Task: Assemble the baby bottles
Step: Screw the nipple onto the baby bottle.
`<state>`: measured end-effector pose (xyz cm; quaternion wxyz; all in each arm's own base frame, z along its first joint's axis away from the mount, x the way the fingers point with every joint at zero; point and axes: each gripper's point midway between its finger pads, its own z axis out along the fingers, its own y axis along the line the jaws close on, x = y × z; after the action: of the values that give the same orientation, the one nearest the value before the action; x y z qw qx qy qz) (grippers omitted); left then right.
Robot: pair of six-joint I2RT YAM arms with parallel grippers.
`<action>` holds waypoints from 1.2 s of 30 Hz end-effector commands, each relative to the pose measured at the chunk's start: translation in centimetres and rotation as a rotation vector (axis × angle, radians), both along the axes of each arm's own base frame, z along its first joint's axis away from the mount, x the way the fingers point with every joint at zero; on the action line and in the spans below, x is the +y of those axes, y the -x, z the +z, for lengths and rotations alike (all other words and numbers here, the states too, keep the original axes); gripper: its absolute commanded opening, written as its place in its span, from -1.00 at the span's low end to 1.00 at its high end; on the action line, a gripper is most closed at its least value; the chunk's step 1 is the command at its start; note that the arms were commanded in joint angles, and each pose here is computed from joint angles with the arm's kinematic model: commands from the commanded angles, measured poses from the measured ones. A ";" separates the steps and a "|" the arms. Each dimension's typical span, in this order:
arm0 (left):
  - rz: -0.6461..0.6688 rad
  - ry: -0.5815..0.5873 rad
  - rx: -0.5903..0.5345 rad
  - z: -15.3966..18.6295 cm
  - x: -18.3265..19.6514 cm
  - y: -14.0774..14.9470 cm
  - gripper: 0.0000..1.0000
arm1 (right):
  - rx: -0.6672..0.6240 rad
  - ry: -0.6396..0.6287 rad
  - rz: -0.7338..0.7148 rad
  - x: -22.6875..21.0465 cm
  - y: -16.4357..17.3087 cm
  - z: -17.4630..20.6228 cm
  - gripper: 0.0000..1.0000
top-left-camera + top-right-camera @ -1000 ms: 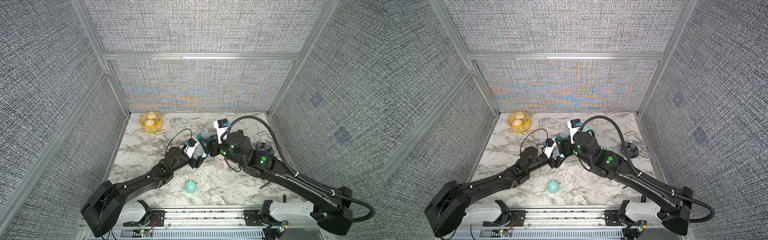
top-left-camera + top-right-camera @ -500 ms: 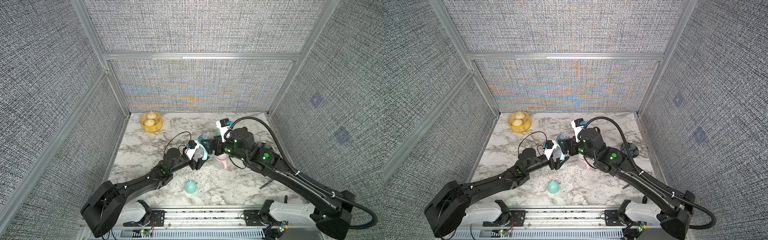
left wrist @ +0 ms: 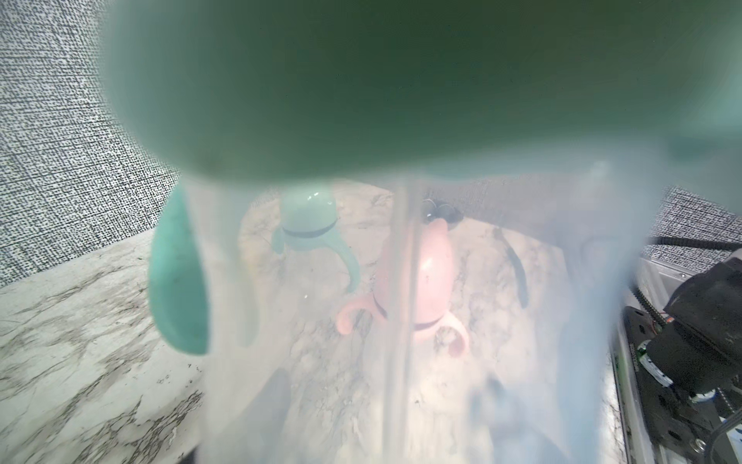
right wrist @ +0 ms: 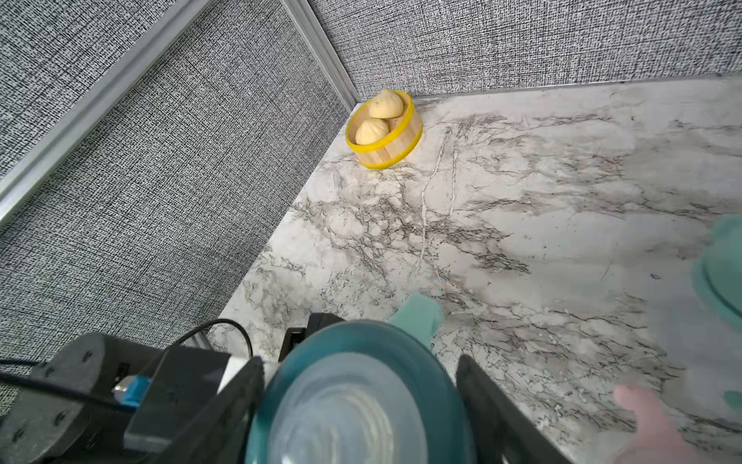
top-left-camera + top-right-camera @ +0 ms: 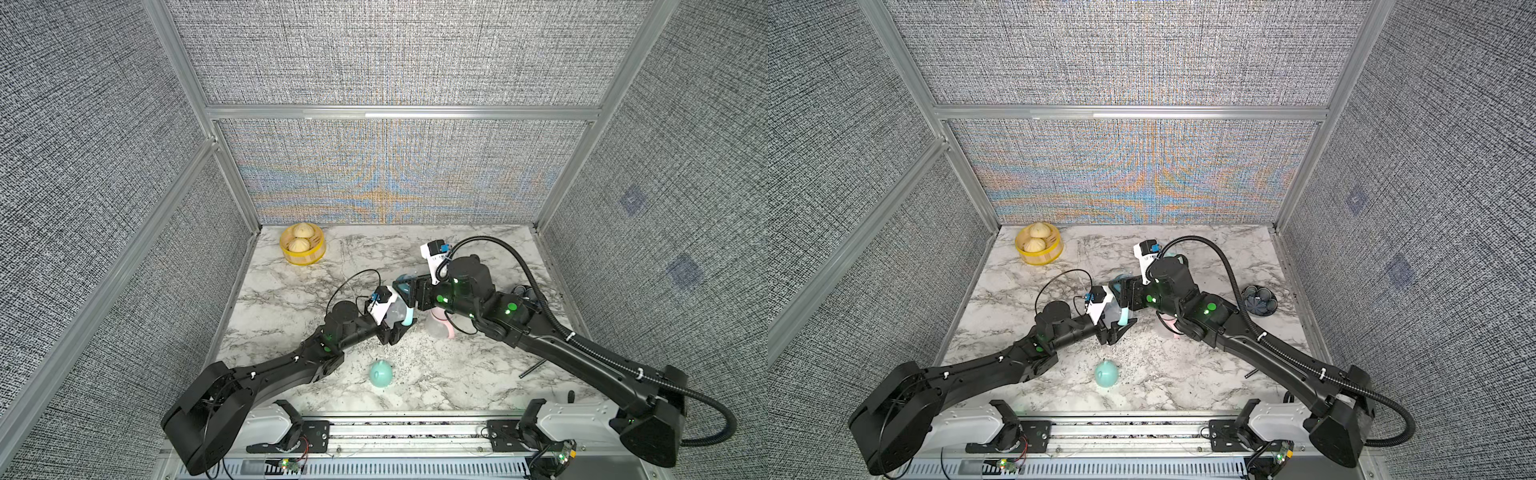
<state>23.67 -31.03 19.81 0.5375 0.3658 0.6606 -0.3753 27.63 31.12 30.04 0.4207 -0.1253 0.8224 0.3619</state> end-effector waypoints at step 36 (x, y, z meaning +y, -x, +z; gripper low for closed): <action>0.158 0.018 -0.009 1.2 1.5 -2.2 1.00 | -0.001 0.009 0.002 -0.1 -1.6 0.8 0.16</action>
<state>24.73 -30.45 21.88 0.5778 0.3337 0.6493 -0.3650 28.39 31.32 30.83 0.3995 -0.1101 0.8206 0.3937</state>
